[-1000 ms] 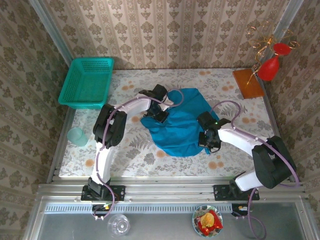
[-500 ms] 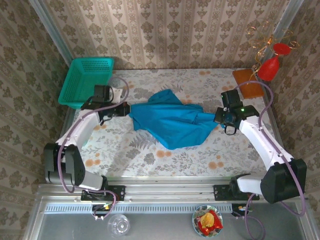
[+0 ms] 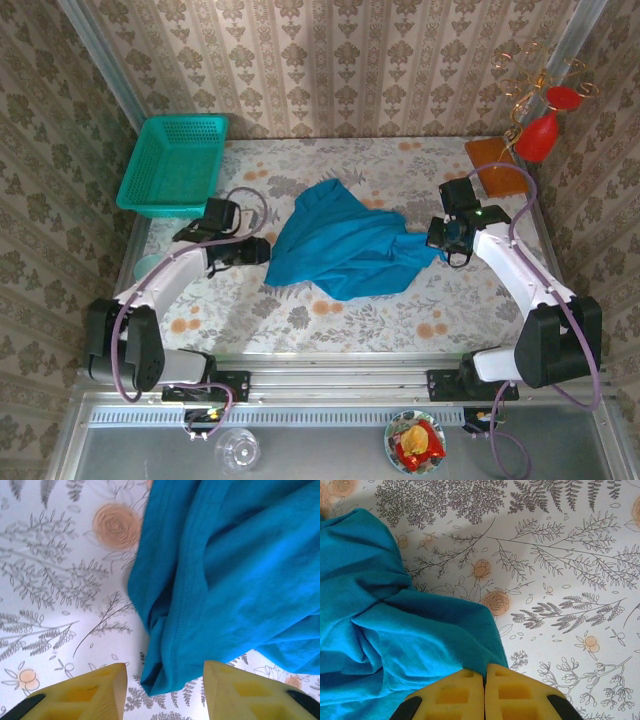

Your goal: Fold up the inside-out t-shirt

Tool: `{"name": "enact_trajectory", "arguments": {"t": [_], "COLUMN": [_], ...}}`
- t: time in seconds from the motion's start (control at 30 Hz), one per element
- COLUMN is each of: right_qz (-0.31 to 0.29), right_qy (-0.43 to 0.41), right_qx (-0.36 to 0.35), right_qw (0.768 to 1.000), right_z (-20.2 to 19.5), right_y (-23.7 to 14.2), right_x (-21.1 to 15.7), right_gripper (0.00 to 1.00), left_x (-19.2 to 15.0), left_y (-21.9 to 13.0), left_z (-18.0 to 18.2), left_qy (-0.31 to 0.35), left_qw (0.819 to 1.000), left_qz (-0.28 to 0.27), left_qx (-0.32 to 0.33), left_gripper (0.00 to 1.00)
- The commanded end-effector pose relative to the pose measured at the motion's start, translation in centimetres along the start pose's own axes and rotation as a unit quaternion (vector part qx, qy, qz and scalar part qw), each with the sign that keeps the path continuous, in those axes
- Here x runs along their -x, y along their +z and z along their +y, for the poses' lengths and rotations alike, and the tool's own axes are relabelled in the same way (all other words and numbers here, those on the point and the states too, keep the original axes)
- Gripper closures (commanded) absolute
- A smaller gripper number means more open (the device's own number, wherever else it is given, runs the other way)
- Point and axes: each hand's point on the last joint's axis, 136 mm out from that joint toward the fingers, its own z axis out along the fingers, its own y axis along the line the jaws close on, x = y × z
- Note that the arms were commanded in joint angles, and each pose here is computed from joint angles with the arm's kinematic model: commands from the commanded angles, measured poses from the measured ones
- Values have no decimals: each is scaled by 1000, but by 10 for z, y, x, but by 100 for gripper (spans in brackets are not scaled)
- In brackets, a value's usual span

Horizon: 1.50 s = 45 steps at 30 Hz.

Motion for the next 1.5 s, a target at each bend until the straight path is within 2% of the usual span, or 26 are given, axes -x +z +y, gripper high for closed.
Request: {"name": "enact_trajectory", "arguments": {"t": [0.0, 0.1, 0.3, 0.4, 0.5, 0.73, 0.87, 0.97, 1.07, 1.13, 1.2, 1.27, 1.4, 1.43, 1.47], "right_qz": [8, 10, 4, 3, 6, 62, 93, 113, 116, 107, 98, 90, 64, 58, 53], "right_qy": [-5, -3, -6, -24, -43, -58, -57, -43, -29, -20, -14, -7, 2, 2, 1], "right_qx": [6, 6, 13, 21, 54, 181, 243, 240, 208, 190, 180, 171, 164, 162, 160], "right_qw": [1000, 1000, 1000, 999, 998, 980, 964, 963, 971, 976, 979, 981, 984, 985, 986], "right_z": [1, 1, 9, 27, 61, 175, 237, 260, 264, 262, 259, 252, 233, 228, 224], "right_y": [-3, -2, -12, -20, -23, -1, 14, 34, 54, 63, 68, 70, 62, 59, 55], "right_x": [-5, -6, -9, -15, -27, -72, -91, -99, -99, -92, -86, -79, -59, -54, -51], "right_gripper": [92, 91, 64, 57, 56, 52, 44, 39, 37, 38, 45, 57, 91, 98, 100], "left_x": [-1, -9, -29, -32, -28, -21, -15, -14, -10, -9, -8, -8, -4, -4, -3], "left_y": [8, 25, 55, 60, 63, 61, 54, 53, 49, 46, 45, 44, 43, 43, 42], "left_z": [-4, -5, 5, 15, 16, 10, 5, 6, 15, 19, 22, 26, 29, 29, 28], "left_qy": [51, 95, 123, 126, 131, 118, 95, 74, 59, 55, 52, 50, 47, 47, 46], "left_qw": [997, 987, 975, 970, 969, 977, 985, 990, 991, 991, 991, 991, 991, 991, 991], "left_qz": [25, 57, 103, 112, 110, 96, 75, 68, 61, 58, 57, 57, 54, 54, 52], "left_qx": [61, 116, 153, 177, 180, 153, 124, 103, 105, 108, 110, 111, 112, 112, 111], "left_gripper": [53, 53, 53, 53, 56, 74, 76, 76, 76, 76, 76, 76, 77, 78, 78]}}
